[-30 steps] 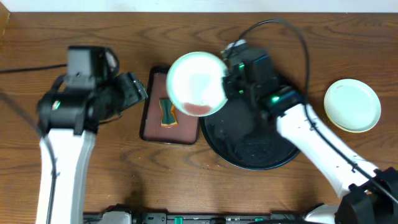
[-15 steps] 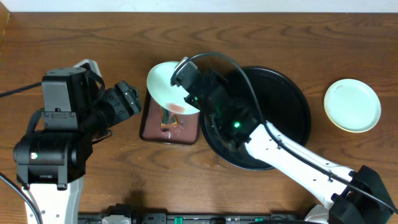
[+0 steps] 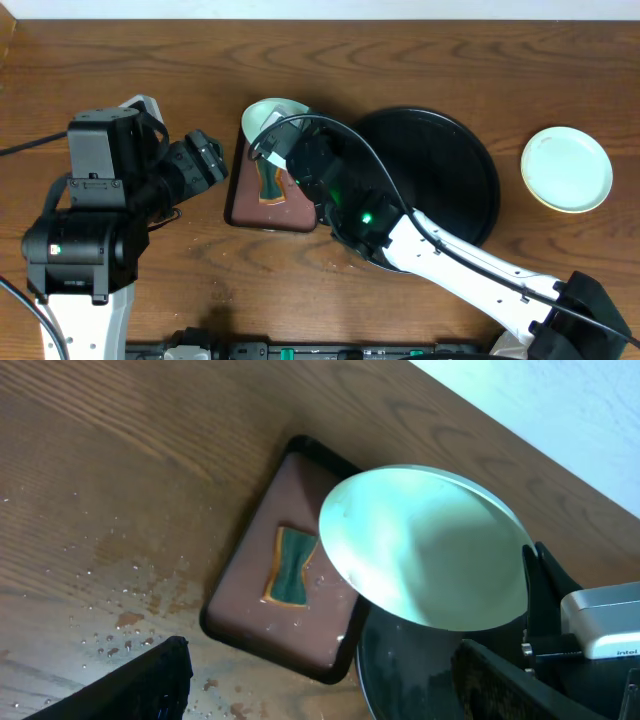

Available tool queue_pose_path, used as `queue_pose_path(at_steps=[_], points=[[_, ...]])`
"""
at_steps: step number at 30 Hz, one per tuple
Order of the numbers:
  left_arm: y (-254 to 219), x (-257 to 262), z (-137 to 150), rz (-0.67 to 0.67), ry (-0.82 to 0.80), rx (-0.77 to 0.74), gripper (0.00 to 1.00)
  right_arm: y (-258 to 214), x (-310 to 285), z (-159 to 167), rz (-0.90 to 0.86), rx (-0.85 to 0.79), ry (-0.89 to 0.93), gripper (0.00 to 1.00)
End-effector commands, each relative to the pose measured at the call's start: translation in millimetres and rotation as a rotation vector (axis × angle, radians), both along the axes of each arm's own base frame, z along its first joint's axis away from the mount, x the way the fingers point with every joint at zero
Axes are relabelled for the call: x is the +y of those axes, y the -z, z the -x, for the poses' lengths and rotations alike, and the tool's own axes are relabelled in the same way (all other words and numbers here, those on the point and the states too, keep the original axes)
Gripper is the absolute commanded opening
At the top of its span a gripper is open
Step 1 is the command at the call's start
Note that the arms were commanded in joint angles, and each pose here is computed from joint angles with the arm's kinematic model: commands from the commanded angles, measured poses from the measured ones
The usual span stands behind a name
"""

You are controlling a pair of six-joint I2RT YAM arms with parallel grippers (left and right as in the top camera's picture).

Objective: Clean dirty plates on tray and stack at the side
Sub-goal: 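Hold the white plate tilted above the black tray with the right gripper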

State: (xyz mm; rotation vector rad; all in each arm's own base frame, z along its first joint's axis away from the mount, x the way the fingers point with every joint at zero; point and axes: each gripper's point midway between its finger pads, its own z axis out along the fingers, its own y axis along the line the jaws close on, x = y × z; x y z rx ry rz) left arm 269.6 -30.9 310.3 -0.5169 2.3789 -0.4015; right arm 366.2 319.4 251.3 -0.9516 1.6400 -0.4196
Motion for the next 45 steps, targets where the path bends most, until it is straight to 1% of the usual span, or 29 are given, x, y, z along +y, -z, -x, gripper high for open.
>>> queue_pose_path(at_steps=[1, 42, 45], points=[[-3.7, 2.3, -1.2, -0.009, -0.004, -0.008, 0.84, -14.2, 3.0, 2.5, -0.005, -0.038, 0.018, 0.01], [-3.7, 2.3, -1.2, -0.009, -0.004, -0.008, 0.84, -20.0, 1.8, 2.3, -0.001, -0.063, 0.035, 0.01], [-3.7, 2.3, -1.2, -0.009, -0.004, -0.008, 0.84, -21.7, -2.7, 1.1, 0.002, -0.073, 0.062, 0.01]])
